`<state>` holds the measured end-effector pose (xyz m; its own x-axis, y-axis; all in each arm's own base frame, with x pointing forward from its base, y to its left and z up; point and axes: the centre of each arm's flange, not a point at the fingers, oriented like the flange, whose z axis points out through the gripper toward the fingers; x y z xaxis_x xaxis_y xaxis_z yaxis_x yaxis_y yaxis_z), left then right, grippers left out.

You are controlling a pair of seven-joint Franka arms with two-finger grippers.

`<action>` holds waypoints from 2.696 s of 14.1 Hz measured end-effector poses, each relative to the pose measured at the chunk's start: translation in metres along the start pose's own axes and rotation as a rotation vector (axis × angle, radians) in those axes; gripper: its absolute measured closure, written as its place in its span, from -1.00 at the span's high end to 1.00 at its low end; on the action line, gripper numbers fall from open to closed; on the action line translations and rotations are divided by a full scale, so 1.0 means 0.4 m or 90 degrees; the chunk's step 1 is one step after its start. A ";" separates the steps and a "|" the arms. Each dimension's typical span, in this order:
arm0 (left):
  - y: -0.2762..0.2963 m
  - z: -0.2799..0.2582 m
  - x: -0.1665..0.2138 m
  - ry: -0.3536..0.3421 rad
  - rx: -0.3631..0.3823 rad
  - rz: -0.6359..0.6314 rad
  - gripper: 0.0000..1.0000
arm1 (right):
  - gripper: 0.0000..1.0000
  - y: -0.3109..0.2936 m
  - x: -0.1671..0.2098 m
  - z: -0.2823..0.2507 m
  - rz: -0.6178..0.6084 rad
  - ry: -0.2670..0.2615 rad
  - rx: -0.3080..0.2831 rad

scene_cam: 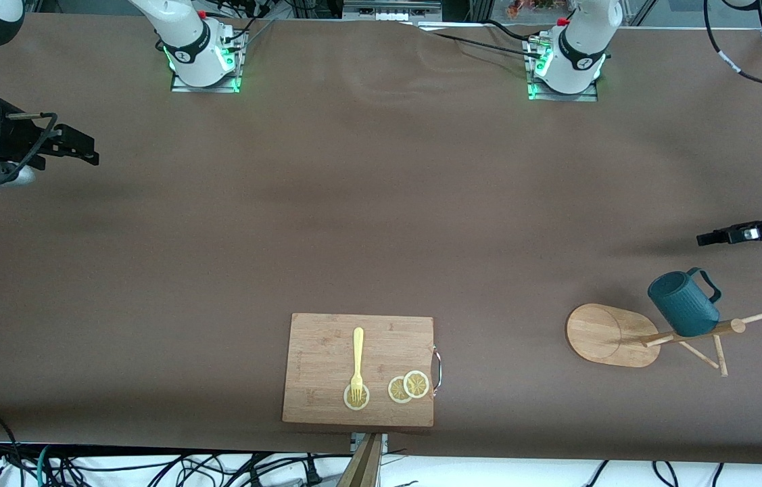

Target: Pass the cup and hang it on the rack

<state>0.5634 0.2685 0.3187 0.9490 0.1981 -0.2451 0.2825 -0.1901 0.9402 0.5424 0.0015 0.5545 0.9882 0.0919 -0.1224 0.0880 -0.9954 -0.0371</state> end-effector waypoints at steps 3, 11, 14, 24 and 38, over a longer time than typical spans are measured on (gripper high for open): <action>0.082 -0.012 -0.035 -0.046 0.111 0.023 1.00 | 1.00 -0.004 0.001 -0.012 -0.002 0.006 -0.001; 0.514 0.177 -0.069 -0.150 0.541 0.142 1.00 | 1.00 0.000 0.001 -0.015 0.000 0.007 -0.001; 0.627 0.315 -0.091 -0.140 0.692 0.154 1.00 | 1.00 -0.002 0.002 -0.018 -0.001 0.010 -0.001; 0.858 0.468 -0.255 -0.076 0.844 0.215 1.00 | 1.00 -0.004 0.003 -0.018 -0.002 0.011 -0.001; 0.840 0.497 -0.336 -0.032 0.838 0.153 1.00 | 1.00 -0.050 0.007 -0.026 -0.023 0.015 -0.004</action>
<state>0.5584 -0.0131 0.6207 0.9899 -0.0006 -0.1418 0.0054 -0.9991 0.0422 0.5448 0.0213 0.5651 0.9871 0.1276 -0.0971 0.1248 -0.9916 -0.0343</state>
